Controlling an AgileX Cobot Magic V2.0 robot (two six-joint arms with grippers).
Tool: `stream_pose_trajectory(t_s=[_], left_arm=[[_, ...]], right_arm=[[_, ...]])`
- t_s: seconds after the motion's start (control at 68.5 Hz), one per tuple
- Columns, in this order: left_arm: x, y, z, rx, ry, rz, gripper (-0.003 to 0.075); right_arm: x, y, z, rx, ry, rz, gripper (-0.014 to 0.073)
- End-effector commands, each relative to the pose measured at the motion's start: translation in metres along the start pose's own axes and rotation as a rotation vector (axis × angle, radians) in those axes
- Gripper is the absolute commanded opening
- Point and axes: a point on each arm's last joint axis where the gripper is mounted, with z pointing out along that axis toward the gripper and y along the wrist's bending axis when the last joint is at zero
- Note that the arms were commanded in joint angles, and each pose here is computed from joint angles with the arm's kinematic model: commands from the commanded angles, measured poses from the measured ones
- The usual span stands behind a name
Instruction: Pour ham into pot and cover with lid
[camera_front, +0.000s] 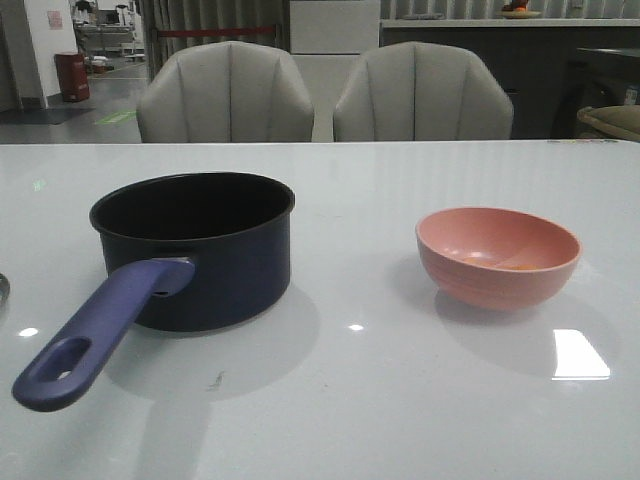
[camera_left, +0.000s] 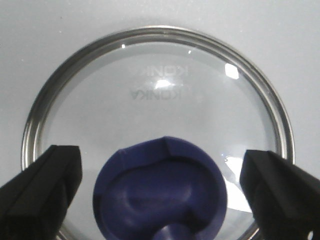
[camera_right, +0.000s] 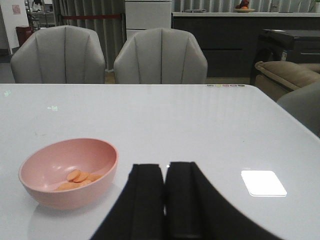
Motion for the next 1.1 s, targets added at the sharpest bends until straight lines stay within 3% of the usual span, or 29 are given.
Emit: stream_pose_trajectory(t_s=[0.0, 0.117, 0.277, 0.57, 0.832, 1.081], left_arm=[[-0.013, -0.001, -0.027, 0.012, -0.094, -0.004, 0.0679], [-0.013, -0.008, -0.047, 0.025, -0.141, 0.038, 0.0679], [-0.005, -0.022, -0.097, 0.060, -0.308, 0.090, 0.0679], [0.049, -0.027, -0.181, 0.131, -0.614, 0.128, 0.0679], [0.112, -0.028, -0.211, 0.239, -0.836, 0.159, 0.0679], [0.178, -0.018, -0.214, 0.329, -0.981, 0.208, 0.0679]], right_arm=[[-0.011, 0.001, -0.002, -0.004, -0.109, -0.020, 0.0148], [-0.011, 0.001, -0.002, -0.004, -0.109, -0.020, 0.0148], [-0.011, 0.001, -0.002, -0.004, -0.109, -0.020, 0.0148], [-0.011, 0.001, -0.002, -0.004, -0.109, -0.020, 0.0148], [-0.011, 0.001, -0.002, -0.004, -0.109, -0.020, 0.0148], [-0.011, 0.001, -0.002, -0.004, -0.109, -0.020, 0.0148]])
